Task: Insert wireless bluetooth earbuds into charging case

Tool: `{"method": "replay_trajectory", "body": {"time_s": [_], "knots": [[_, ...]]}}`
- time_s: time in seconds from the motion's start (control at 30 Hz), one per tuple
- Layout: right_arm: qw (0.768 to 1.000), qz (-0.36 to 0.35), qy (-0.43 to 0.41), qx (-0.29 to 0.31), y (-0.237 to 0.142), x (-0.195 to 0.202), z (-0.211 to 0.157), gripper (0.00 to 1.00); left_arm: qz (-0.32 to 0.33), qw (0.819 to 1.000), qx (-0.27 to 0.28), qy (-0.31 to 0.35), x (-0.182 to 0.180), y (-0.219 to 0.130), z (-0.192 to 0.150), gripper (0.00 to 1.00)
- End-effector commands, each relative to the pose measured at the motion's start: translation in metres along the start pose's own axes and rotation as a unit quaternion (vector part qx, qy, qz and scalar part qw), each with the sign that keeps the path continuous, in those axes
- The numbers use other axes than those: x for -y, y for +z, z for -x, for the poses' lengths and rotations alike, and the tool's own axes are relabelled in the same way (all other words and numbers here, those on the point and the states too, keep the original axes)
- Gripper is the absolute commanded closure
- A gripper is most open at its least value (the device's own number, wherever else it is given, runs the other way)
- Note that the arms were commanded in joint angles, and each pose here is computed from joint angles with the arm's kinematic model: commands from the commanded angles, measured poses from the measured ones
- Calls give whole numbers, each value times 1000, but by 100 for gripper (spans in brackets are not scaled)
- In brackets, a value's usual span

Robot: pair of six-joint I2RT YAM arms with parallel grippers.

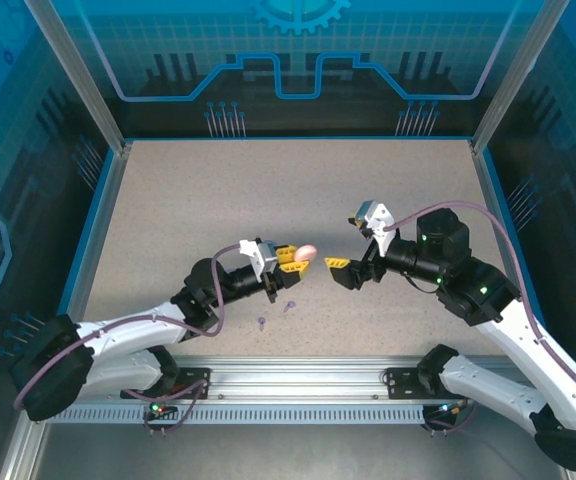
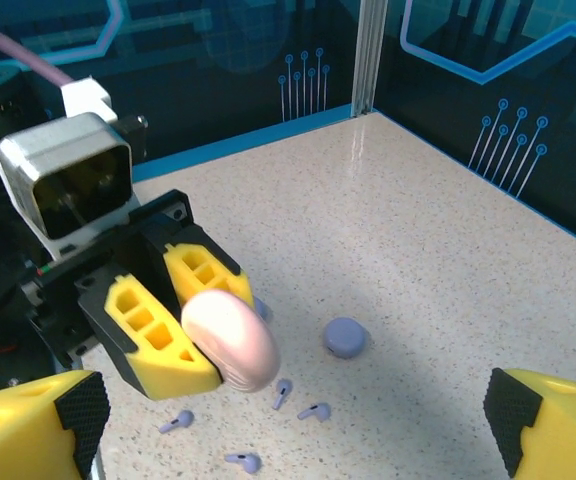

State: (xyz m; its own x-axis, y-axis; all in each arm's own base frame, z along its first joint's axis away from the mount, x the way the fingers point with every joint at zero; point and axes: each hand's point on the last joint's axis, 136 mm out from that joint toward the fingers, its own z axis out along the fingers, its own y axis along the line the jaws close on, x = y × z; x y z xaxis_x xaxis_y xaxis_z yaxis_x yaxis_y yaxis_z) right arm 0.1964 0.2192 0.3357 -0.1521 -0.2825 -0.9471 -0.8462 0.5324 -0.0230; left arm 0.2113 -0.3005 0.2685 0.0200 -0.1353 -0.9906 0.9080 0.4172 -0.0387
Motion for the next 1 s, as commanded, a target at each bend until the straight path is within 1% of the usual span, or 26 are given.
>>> {"method": "replay_trajectory", "body": {"time_s": [0.0,0.13,0.27,0.37,0.53,0.7,0.77,0.87,0.97], "knots": [[999,-6,-46,-13,3,4,-13,0,-23,999,1,26,11,-7,2,100],[994,58,-87,-20,4,-17,-20,0,-28,999,-10,37,14,-11,0,100],[982,110,-150,-13,4,-36,-24,1,-33,998,-18,42,17,-14,-2,100],[971,132,-196,-11,5,-45,-29,3,-37,998,-19,44,19,-16,-1,100],[964,150,-220,-12,18,-51,-31,4,-42,998,-18,43,20,-16,-1,100],[959,172,-226,-22,35,-54,-34,11,-44,998,-18,44,21,-16,0,100],[956,187,-225,-23,39,-57,-35,15,-44,998,-18,44,21,-16,0,100],[953,203,-223,-25,44,-60,-36,24,-46,998,-18,44,21,-16,0,100],[952,204,-225,-28,47,-59,-36,35,-47,998,-19,46,22,-16,-1,100]]}}
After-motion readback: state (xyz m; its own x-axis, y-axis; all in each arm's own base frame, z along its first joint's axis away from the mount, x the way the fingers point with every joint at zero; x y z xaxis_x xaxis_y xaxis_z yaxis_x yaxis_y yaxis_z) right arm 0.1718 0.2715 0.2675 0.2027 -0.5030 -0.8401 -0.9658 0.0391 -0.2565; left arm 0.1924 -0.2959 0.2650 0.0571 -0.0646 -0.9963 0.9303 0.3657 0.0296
